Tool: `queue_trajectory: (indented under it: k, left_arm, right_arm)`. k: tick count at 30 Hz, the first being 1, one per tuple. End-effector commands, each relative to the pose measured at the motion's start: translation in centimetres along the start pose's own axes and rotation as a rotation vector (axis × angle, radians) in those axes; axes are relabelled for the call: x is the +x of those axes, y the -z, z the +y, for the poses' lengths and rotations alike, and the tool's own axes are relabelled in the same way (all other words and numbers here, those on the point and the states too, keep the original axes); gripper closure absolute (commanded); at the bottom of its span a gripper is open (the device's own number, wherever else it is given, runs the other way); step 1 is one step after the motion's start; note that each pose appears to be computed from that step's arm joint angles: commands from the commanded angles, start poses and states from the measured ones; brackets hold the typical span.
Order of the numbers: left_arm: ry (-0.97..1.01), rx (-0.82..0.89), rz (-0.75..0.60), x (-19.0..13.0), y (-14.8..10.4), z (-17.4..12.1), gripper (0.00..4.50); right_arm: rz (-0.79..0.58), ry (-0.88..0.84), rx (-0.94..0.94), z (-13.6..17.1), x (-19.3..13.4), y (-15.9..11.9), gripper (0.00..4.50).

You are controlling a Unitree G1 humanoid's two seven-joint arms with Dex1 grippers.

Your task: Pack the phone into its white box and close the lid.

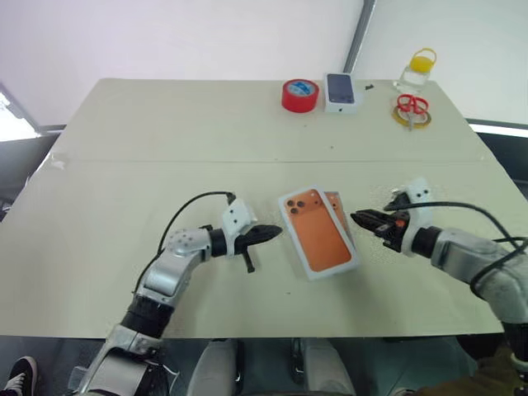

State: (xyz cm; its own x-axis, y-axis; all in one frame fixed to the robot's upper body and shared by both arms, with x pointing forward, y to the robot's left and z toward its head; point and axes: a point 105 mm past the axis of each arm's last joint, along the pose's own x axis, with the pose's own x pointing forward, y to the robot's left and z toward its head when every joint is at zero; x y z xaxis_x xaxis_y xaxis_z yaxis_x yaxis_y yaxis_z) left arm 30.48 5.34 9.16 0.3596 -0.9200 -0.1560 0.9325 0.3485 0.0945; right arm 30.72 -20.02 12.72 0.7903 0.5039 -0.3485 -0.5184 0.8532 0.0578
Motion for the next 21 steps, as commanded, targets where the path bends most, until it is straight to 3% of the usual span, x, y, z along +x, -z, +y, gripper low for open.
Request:
queue_trajectory:
  k: [1, 3, 6, 11, 21]
  left_arm:
    - [0.026, 0.010, -0.011, -0.4, -0.8, -0.6, 4.50]
    - [0.008, 0.018, 0.026, -0.3, 0.1, -0.5, 4.50]
    - [-0.013, -0.036, -0.005, 0.7, 0.5, -0.5, 4.50]
    - [-0.027, -0.035, -0.015, 1.9, 1.0, -0.3, 4.50]
    - [-0.023, -0.027, -0.091, 4.5, -1.0, 0.3, 4.50]
  right_arm:
    - [-0.053, 0.006, -0.140, -0.2, 0.2, -1.6, 4.45]
    - [-0.036, 0.009, -0.216, -0.3, 0.4, -1.4, 4.45]
    - [-0.063, -0.010, -0.111, -0.3, 0.7, -1.5, 4.45]
    - [-0.039, -0.046, -0.138, 0.2, 0.7, -0.9, 4.45]
    - [-0.018, -0.047, -0.207, 0.6, 0.6, -0.6, 4.45]
